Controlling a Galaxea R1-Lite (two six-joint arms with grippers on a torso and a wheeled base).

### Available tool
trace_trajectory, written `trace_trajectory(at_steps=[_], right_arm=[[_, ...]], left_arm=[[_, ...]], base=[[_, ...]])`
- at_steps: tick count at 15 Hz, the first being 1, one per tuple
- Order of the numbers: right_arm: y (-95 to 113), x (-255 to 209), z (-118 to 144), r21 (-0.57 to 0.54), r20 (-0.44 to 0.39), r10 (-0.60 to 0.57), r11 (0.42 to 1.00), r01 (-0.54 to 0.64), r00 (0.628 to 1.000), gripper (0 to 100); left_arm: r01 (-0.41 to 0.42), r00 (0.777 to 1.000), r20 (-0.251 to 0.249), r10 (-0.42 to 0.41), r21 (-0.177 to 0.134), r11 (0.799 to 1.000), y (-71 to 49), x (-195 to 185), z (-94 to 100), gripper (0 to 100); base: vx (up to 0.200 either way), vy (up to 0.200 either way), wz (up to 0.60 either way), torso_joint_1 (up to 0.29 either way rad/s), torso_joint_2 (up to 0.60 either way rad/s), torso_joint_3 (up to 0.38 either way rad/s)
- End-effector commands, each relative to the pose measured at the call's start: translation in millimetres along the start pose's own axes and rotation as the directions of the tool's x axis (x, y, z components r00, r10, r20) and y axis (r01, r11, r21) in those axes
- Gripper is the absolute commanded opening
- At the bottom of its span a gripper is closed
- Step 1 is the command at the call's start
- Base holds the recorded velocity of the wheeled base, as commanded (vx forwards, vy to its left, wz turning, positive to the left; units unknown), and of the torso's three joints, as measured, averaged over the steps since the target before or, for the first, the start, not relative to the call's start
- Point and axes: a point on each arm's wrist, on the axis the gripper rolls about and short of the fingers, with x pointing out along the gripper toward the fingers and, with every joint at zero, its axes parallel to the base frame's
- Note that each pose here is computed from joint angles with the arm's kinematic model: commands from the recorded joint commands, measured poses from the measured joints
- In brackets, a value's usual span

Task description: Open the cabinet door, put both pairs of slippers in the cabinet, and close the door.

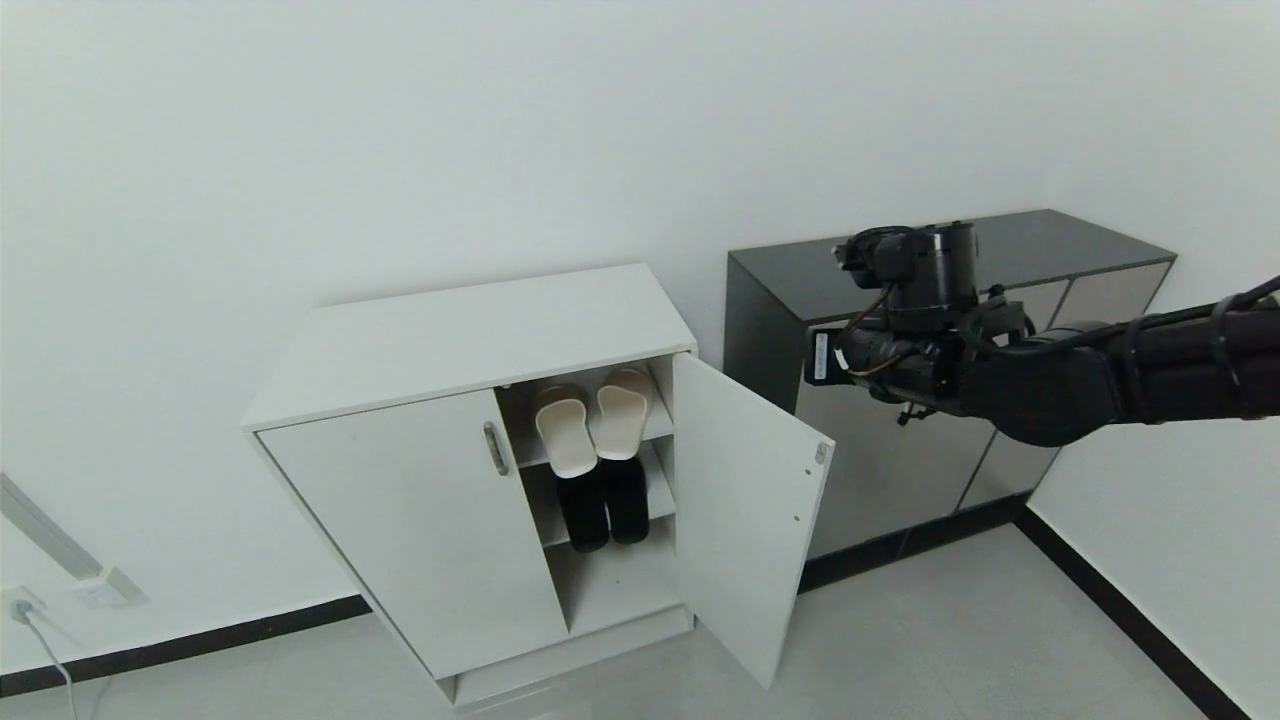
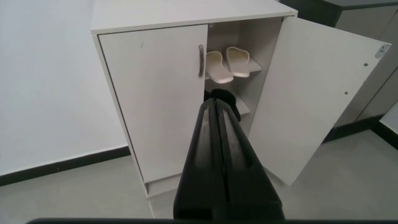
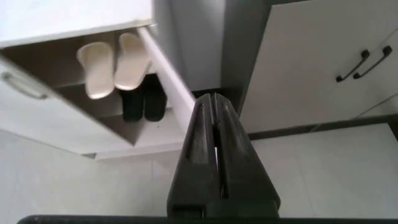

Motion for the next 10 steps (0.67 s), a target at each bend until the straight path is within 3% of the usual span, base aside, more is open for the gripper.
trace_trajectory(at_steps=[1, 10], right_arm=[[1, 27, -10, 0.014, -0.029, -0.009, 1.0, 0.009, 1.0, 0], [-12, 76, -30, 0.027, -0.086, -0.05, 0.998, 0.053, 0.995, 0]], left_arm=[[-0.001, 1.0, -0.001, 0.001, -0.001, 1.0, 0.0, 0, 0.1, 0], [-0.001, 1.0, -0.001, 0.001, -0.001, 1.0, 0.0, 0, 0.1, 0]], base=[[0.0, 0.0, 0.0, 0.0, 0.0, 0.0], [0.0, 0.0, 0.0, 0.0, 0.0, 0.0]])
